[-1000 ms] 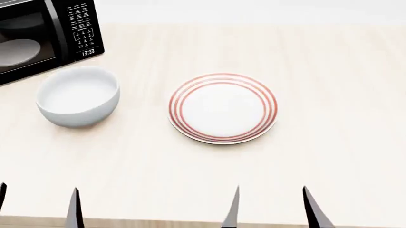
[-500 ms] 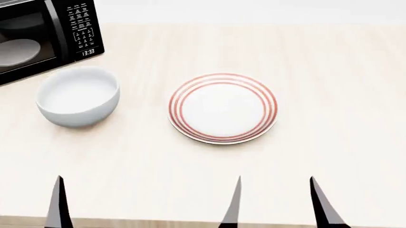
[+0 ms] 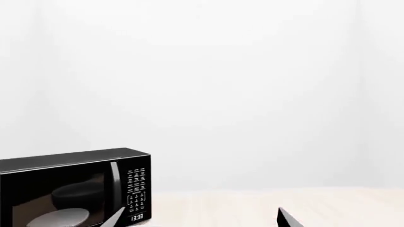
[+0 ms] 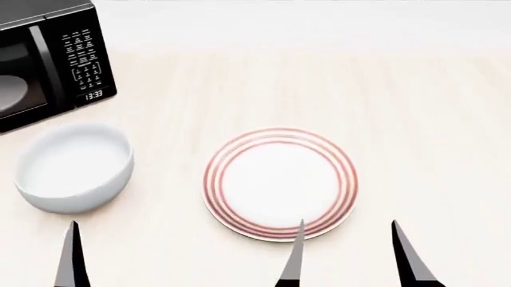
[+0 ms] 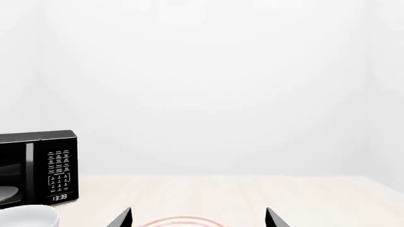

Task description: Pick up the white bowl and put it on the plate.

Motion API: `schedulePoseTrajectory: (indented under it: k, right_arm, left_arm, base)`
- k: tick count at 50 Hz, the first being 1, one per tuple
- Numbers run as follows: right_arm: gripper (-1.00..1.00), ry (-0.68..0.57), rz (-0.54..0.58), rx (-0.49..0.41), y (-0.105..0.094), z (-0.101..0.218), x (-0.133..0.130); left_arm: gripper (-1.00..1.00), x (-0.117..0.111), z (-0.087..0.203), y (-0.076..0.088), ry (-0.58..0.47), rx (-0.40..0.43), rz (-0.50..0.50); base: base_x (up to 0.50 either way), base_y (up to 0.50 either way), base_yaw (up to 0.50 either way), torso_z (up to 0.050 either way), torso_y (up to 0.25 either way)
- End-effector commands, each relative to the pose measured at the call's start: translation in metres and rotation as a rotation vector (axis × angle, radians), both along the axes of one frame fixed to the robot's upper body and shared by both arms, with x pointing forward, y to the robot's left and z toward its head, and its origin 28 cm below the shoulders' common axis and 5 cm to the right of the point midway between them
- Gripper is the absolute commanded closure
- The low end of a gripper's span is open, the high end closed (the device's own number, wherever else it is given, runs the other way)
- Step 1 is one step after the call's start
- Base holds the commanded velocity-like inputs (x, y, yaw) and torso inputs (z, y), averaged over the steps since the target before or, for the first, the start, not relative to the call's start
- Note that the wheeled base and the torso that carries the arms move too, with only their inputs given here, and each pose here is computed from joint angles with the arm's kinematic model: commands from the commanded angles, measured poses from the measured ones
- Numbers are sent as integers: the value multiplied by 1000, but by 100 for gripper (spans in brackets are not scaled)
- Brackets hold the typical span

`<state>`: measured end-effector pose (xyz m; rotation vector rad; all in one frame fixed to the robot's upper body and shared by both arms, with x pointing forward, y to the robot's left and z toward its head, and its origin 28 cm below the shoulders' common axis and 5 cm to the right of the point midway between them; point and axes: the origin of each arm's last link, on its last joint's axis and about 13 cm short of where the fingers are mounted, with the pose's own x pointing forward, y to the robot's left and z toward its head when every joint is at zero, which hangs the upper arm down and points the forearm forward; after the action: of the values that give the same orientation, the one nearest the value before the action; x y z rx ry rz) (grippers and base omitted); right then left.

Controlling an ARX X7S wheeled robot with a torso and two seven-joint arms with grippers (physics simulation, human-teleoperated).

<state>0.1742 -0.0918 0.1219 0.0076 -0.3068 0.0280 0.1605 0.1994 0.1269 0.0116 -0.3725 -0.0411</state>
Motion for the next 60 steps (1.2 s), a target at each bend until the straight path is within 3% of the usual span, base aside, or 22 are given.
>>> schedulePoseTrajectory:
  k: [1, 28, 44, 47, 50, 51, 52, 53, 54, 56, 60]
  right_arm:
    - [-100, 1, 3, 1, 0, 0, 0]
    - [-100, -7, -2, -11, 0, 1, -1]
    - [-100, -13, -10, -18, 1, 3, -3]
    - [-100, -12, -7, -17, 1, 4, -3]
    - [-100, -17, -5, -18, 1, 6, -3]
    - [-100, -9, 1, -13, 1, 7, -3]
    - [-100, -6, 6, -14, 2, 6, -3]
    - [-100, -2, 10, -13, 3, 5, -3]
    - [-100, 4, 15, -10, 3, 4, -3]
    - [-100, 5, 15, -9, 3, 4, -2]
    - [-100, 6, 16, -11, 3, 4, -3]
  left_arm:
    - [-100, 0, 0, 0, 0, 0, 0]
    - [-100, -1, -1, -1, 3, 1, 0]
    - [-100, -8, 11, 1, 21, 4, 16]
    - [-100, -19, 35, 6, -5, 5, 59]
    - [-100, -18, 42, 12, -14, 4, 89]
    - [-100, 5, 60, 47, -12, 75, 308]
    - [-100, 11, 80, 55, -86, 21, 375]
    - [-100, 12, 81, 60, 15, -41, 240]
    - [-100, 9, 81, 70, 99, -94, 232]
    - [-100, 9, 71, 75, 297, -110, 234]
    - [-100, 14, 70, 80, 341, -142, 240]
  base:
    - [500, 0, 0, 0, 0]
    - [492, 0, 0, 0, 1]
    - [0, 0, 0, 0, 0]
    - [0, 0, 0, 0, 0]
    - [0, 0, 0, 0, 0]
    - [0, 0, 0, 0, 0]
    - [0, 0, 0, 0, 0]
    - [0, 0, 0, 0, 0]
    - [0, 0, 0, 0, 0]
    - [0, 0, 0, 0, 0]
    - [0, 0, 0, 0, 0]
